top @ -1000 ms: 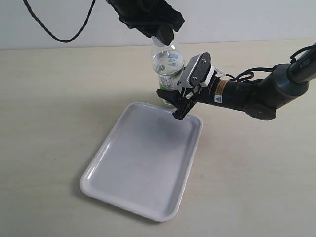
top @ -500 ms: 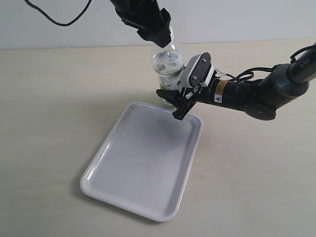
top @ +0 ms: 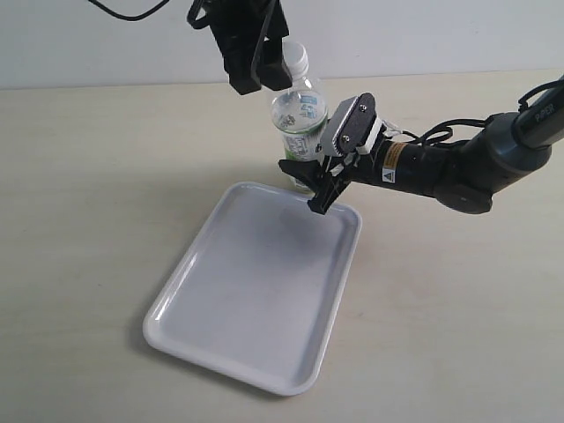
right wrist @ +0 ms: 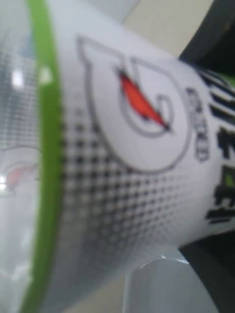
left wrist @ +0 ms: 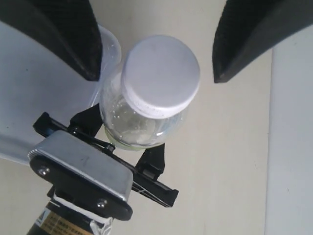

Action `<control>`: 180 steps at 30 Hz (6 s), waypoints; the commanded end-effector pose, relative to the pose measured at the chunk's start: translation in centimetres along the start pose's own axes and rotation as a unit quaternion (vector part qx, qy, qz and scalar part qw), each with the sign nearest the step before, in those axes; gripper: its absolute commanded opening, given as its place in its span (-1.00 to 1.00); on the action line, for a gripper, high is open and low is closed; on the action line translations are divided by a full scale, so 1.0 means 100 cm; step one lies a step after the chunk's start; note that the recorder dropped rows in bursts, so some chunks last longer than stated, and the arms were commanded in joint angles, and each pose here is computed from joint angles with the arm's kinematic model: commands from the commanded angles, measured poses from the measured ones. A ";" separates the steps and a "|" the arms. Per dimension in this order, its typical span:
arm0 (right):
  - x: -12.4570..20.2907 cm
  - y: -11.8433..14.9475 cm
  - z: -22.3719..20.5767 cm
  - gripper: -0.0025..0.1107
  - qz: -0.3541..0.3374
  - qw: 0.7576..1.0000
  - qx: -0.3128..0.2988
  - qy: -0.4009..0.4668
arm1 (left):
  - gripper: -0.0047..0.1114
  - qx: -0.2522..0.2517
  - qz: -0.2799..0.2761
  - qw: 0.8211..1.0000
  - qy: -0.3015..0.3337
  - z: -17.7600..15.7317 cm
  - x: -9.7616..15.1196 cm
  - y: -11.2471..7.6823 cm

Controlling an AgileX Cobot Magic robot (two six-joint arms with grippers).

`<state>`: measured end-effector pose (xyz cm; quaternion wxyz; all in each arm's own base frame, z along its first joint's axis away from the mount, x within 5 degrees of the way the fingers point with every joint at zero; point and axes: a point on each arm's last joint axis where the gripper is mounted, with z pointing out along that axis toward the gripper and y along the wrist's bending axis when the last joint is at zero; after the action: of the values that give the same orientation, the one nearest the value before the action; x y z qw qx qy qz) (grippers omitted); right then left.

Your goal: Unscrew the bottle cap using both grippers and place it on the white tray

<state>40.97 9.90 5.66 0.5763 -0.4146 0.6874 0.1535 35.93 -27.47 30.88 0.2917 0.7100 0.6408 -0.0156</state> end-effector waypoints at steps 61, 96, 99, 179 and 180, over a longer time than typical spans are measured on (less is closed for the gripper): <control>0.008 0.001 0.000 -0.96 -0.027 0.999 -0.006 0.040 | 0.31 0.029 -0.080 0.996 -0.021 -0.016 -0.009 -0.007; 0.008 0.001 0.000 -0.96 -0.026 0.999 -0.006 0.040 | -0.34 -0.011 -0.062 0.998 -0.003 0.012 -0.001 0.002; 0.008 0.001 0.000 -0.96 -0.024 0.999 -0.006 0.040 | -0.53 -0.011 -0.062 0.998 -0.003 0.012 -0.001 0.002; 0.010 0.001 0.000 -0.96 -0.021 0.999 -0.006 0.047 | 0.22 0.002 -0.139 0.990 -0.010 0.001 -0.004 -0.001; 0.009 0.001 0.000 -0.96 -0.021 0.999 -0.006 0.045 | 0.22 0.003 -0.139 0.990 -0.009 0.001 -0.004 -0.001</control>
<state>41.12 9.81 5.64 0.5750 -0.4215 0.6870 0.1405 36.07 -27.78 30.73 0.2933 0.6190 0.7266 -0.0529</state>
